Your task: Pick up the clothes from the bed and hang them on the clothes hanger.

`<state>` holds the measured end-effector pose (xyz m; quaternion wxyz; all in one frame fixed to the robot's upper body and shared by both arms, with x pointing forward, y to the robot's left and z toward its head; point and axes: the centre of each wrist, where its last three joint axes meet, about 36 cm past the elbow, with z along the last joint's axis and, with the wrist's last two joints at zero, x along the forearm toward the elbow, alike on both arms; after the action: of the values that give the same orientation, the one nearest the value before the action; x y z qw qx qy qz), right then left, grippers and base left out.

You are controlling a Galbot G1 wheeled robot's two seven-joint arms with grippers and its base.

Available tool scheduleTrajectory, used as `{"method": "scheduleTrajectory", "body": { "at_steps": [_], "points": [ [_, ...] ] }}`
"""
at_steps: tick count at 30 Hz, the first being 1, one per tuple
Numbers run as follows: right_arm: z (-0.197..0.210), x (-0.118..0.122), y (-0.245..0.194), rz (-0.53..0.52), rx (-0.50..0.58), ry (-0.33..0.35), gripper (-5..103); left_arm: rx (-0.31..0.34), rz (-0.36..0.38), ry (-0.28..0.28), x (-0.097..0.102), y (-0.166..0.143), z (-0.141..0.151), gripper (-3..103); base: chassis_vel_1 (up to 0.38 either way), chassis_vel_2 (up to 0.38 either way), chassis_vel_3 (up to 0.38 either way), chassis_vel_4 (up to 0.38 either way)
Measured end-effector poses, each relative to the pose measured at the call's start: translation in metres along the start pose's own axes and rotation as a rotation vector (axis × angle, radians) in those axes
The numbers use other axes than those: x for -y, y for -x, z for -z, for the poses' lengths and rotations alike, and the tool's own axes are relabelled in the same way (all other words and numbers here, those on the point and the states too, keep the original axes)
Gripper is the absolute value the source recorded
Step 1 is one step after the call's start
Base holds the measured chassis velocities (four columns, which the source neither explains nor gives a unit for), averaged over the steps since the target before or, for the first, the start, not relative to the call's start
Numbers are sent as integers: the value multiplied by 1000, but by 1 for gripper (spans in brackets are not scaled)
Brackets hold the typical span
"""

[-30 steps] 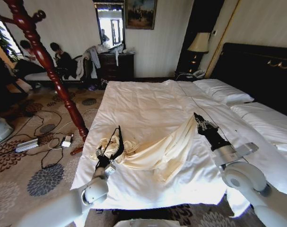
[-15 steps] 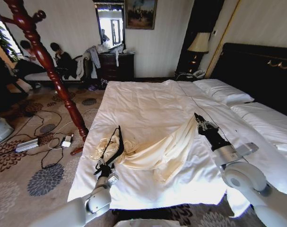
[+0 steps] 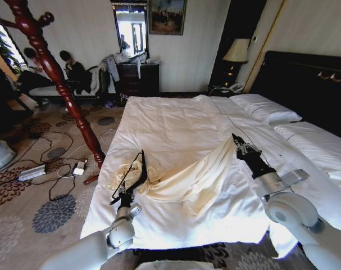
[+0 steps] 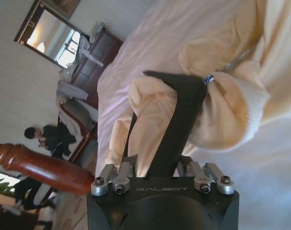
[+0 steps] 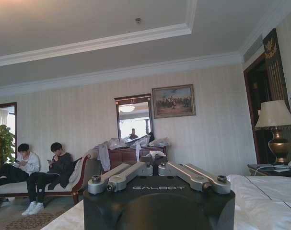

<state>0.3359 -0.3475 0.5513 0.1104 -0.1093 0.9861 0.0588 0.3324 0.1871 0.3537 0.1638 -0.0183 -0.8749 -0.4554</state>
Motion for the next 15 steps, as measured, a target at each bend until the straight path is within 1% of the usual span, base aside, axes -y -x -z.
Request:
{"method": "scheduleTrajectory", "body": {
  "at_steps": [1,2,4,5,6,7,9,12,14,15],
  "points": [
    [0,0,0,0,0,0,0,13,-3,-8,-4,2,-2,36,0,0,0,0],
    [0,0,0,1,0,-1,0,22,-4,-16,-7,2,-2,36,0,0,0,0],
    [1,0,1,3,2,-3,0,31,-3,-29,-13,3,-2,26,0,0,0,0],
    [1,0,1,3,2,-3,0,31,-3,-29,-13,3,-2,26,0,0,0,0],
    [1,0,2,4,3,-4,0,37,-1,-38,-17,3,-2,20,0,0,0,0],
    [2,0,2,5,3,-5,0,42,0,-44,-21,4,-2,18,0,0,0,0],
    [2,0,2,6,4,-6,0,49,0,-50,-24,4,-2,18,0,0,0,0],
    [3,0,3,7,4,-8,0,95,13,-96,-39,6,-1,18,0,0,0,0],
    [3,0,3,8,5,-8,0,140,40,-139,-58,8,3,18,0,0,0,0],
    [3,0,3,8,5,-8,0,140,40,-139,-58,8,3,18,0,0,0,0]
  ]
}}
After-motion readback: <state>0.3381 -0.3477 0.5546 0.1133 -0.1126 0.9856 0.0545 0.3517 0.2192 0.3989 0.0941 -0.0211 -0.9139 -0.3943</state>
